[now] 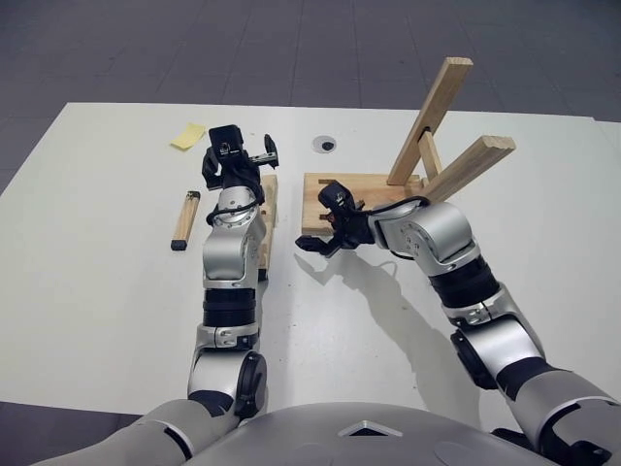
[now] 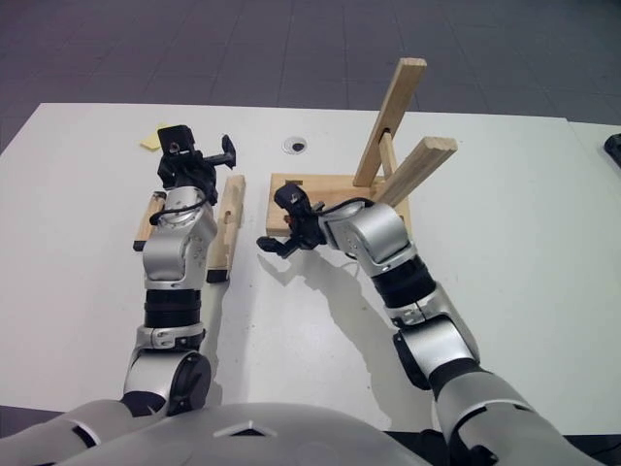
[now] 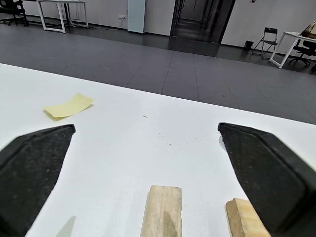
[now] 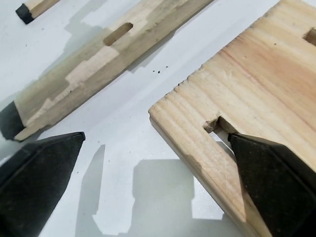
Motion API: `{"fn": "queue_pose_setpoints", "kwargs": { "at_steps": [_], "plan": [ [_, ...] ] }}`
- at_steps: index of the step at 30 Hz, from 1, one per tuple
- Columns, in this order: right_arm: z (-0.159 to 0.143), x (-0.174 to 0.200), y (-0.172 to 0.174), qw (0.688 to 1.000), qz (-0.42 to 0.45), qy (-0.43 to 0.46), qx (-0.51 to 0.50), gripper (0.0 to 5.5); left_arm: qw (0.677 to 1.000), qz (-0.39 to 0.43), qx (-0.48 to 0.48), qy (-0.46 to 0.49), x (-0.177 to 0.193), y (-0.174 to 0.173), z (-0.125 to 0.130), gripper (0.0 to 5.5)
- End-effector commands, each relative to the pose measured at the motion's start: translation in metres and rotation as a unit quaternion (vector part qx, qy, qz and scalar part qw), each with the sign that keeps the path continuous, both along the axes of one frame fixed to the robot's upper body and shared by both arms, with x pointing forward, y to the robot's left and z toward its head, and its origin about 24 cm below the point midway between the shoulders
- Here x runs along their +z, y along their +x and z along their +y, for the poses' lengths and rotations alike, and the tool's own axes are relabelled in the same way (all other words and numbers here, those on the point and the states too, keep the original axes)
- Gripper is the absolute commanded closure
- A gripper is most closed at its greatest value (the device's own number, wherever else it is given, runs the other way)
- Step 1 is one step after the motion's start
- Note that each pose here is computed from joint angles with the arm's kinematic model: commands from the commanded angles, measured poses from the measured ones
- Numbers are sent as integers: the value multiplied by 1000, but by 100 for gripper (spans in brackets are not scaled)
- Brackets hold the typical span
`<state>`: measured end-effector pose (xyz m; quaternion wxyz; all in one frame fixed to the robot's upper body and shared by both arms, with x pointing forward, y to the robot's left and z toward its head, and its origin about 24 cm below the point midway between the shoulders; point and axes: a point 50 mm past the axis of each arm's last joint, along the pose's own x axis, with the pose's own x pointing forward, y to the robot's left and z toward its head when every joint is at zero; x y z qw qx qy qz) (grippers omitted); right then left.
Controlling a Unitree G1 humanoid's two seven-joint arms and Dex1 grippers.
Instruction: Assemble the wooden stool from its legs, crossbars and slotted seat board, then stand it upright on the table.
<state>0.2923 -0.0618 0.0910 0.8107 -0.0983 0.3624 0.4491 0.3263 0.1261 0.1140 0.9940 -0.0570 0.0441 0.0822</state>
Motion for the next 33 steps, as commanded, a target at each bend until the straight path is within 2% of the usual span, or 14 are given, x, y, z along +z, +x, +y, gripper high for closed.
{"fn": "queue_pose_setpoints", "kwargs": {
  "at_steps": [1,8,14,18,21,23,27,33],
  "plan": [
    [-13,-9,-16,997,26,-24,75,12,1000,7,5,-2,-2,-1,1,10],
    [-50,3,-38,983,-13,-74,168,12,1000,17,-2,5,-4,1,1,10],
    [-68,28,-42,963,-189,-99,166,12,1000,12,-1,8,-1,2,3,10],
    [-70,60,-45,943,-319,-4,90,12,1000,-3,20,1,3,-1,10,10],
    [-81,61,-72,953,-288,50,75,12,1000,-6,29,-1,3,-5,12,10],
    [-94,61,-83,958,-274,37,76,12,999,-3,35,-2,2,-6,15,10],
    [-136,67,-65,957,-283,-65,0,12,999,4,45,1,-3,-9,20,10],
    [-154,69,-42,937,-306,-136,-93,12,998,4,61,11,-3,-8,29,10]
  ]
}}
